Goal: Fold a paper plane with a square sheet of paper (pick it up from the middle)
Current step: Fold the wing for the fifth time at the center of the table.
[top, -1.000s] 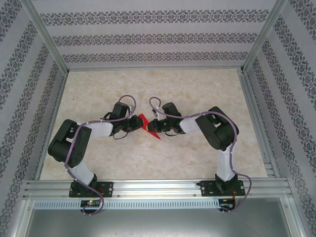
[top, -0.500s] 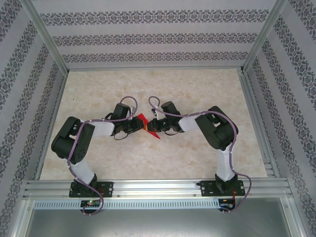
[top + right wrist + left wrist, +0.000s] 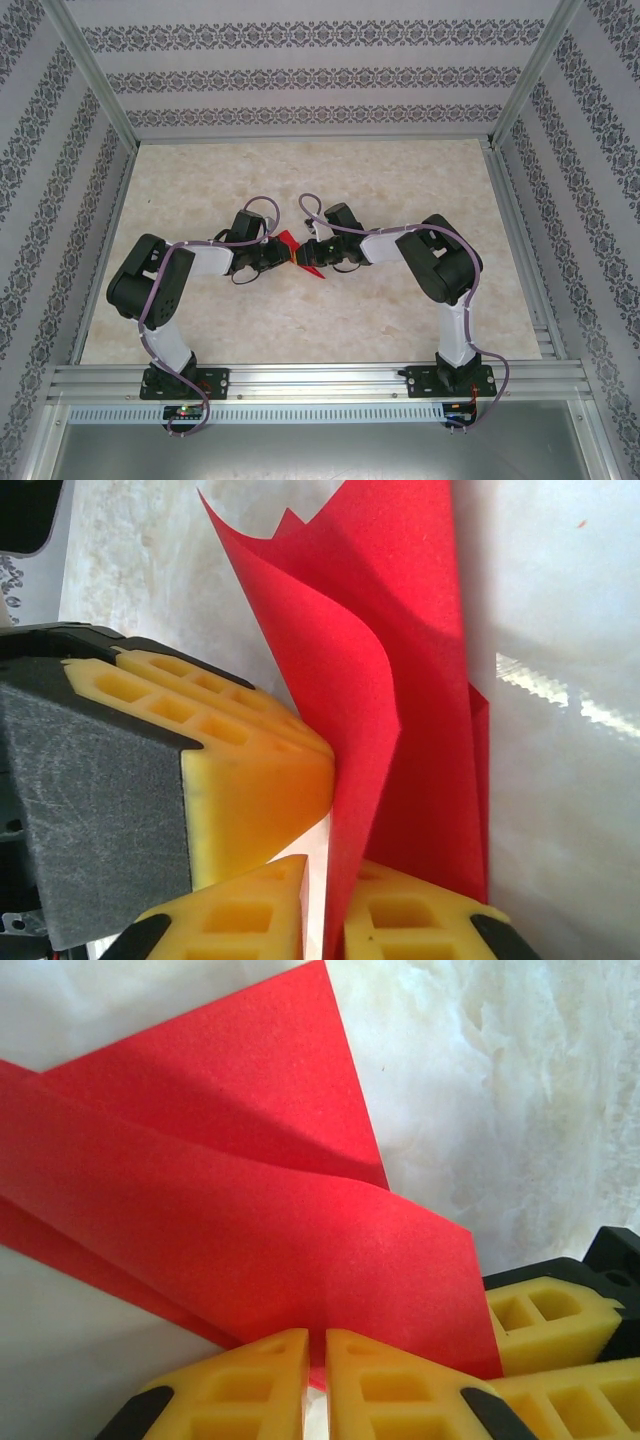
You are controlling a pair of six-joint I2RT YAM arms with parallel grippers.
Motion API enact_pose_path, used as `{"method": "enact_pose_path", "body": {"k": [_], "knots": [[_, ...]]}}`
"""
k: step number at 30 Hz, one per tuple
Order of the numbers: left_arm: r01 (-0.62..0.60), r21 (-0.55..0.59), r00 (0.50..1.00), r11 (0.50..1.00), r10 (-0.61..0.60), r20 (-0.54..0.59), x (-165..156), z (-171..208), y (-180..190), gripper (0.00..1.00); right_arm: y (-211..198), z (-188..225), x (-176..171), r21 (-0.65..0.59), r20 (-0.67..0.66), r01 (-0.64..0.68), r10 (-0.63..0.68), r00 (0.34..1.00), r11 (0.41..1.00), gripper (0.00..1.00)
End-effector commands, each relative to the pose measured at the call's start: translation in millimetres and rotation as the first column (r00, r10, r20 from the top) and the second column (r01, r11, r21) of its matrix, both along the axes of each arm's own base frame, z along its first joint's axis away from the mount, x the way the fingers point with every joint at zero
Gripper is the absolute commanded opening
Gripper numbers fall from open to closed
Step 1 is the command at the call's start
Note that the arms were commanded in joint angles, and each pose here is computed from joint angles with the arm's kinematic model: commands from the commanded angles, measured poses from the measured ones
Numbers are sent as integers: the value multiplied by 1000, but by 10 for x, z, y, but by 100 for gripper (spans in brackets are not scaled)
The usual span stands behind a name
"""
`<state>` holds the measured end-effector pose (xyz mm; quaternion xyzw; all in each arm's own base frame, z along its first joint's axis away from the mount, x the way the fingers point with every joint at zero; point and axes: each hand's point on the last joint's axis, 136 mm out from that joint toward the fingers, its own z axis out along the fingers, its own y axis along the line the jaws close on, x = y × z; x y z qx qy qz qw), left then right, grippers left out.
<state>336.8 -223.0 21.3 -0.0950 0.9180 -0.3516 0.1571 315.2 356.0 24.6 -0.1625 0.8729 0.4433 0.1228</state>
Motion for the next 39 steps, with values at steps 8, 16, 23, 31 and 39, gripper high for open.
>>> {"method": "enact_pose_path", "body": {"k": [8,16,23,31,39], "knots": [[-24,83,999,996,27,-29,33,-157,77,13,-106,147,-17,-38,25,2,-1,1000,999,21],[-17,79,999,997,21,-42,31,-180,60,13,-180,83,-124,-56,25,-20,21,999,998,20],[8,55,1000,998,-6,-26,56,-82,1,13,-206,-41,-115,-40,-2,-1,1,1000,999,9],[61,-20,995,998,-60,75,98,274,-123,17,-180,-49,-106,5,-42,11,-11,999,1000,1],[106,-90,988,990,-95,119,44,363,-221,18,-157,-131,-89,-2,-100,26,-26,995,1000,0]]}}
